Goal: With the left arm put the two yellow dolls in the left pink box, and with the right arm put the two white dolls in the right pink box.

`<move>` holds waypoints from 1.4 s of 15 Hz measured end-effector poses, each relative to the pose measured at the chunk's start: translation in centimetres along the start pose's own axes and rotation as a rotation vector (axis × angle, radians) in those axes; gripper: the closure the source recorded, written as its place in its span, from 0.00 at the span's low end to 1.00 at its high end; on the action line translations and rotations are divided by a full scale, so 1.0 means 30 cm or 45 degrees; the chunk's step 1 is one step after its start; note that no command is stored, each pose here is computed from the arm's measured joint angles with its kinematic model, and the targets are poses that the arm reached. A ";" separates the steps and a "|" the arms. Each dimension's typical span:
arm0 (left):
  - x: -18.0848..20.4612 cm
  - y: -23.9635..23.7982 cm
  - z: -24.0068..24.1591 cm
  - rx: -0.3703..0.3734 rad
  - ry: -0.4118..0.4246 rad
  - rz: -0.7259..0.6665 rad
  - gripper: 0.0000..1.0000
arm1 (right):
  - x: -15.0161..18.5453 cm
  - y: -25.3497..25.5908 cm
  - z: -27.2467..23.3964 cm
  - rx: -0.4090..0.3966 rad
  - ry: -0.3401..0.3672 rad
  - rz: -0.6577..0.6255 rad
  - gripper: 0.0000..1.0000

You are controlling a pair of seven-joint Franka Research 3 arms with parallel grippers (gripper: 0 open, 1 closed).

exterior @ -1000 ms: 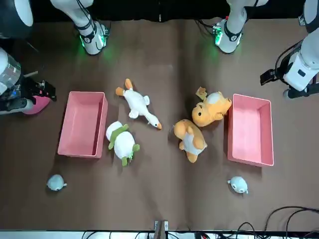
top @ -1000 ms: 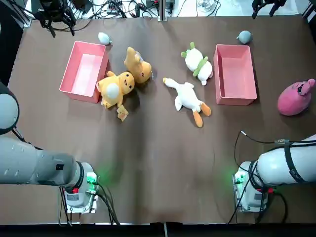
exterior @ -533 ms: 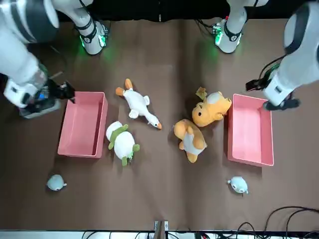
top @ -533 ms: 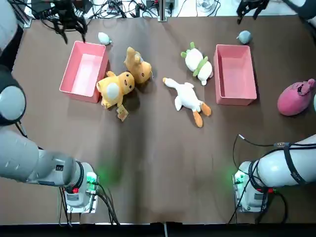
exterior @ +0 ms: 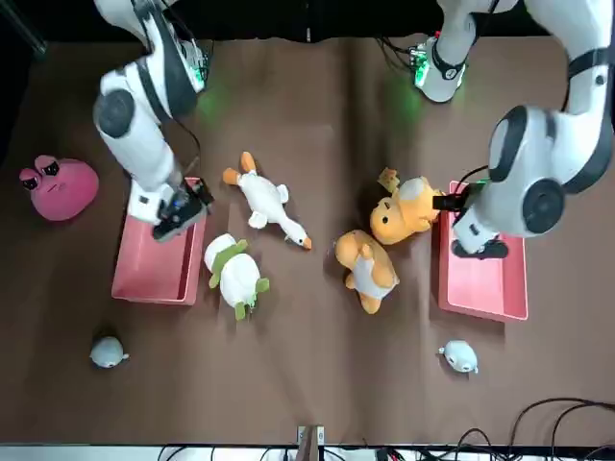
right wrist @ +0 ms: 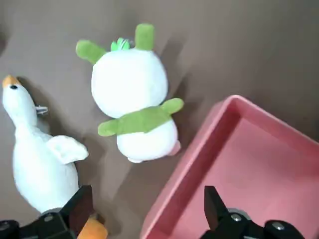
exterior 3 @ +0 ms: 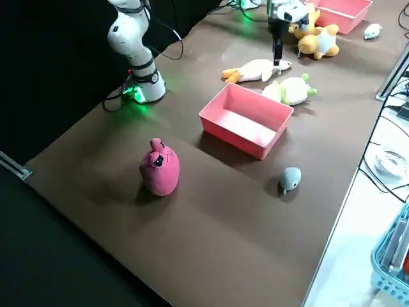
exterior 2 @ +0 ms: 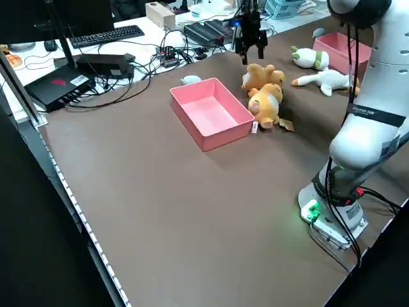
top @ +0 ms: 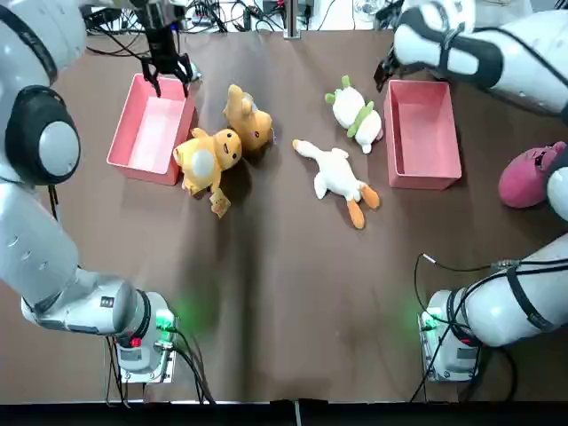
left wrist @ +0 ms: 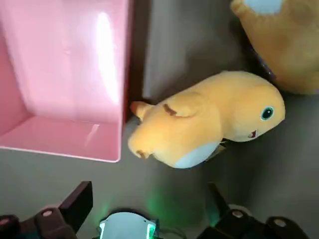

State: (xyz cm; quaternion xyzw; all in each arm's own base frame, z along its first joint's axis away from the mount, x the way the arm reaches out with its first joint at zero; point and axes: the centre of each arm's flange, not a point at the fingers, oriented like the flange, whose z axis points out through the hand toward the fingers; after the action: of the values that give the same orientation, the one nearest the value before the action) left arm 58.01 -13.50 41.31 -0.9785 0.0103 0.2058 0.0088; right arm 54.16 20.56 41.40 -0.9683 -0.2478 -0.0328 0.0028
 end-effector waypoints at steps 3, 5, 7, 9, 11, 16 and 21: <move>0.045 0.097 0.117 0.027 -0.078 0.058 0.00 | 0.023 -0.026 0.160 0.001 -0.007 -0.063 0.00; 0.058 0.226 0.217 0.102 -0.118 0.137 0.02 | 0.047 -0.026 0.263 -0.001 -0.001 -0.143 0.00; 0.067 0.265 0.261 0.153 -0.130 0.156 0.01 | 0.066 -0.048 0.320 0.002 -0.010 -0.180 0.00; 0.098 0.258 0.293 0.152 -0.121 0.151 0.07 | 0.096 -0.091 0.382 -0.001 0.014 -0.211 0.00; 0.143 0.229 0.327 0.134 -0.107 0.131 0.09 | 0.114 -0.118 0.452 -0.004 0.038 -0.229 0.00; 0.207 0.187 0.406 0.114 -0.117 0.106 0.15 | 0.123 -0.164 0.555 -0.003 0.038 -0.275 0.00; 0.228 0.190 0.445 0.111 -0.124 0.107 0.22 | 0.126 -0.119 0.590 -0.018 0.058 -0.353 0.00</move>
State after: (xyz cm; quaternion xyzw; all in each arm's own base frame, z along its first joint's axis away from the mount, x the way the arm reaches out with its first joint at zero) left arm 58.77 -19.04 26.26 -0.9647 0.0599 0.2528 0.0431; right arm 56.86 25.89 23.96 -0.9238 -0.3788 -0.0566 -0.0030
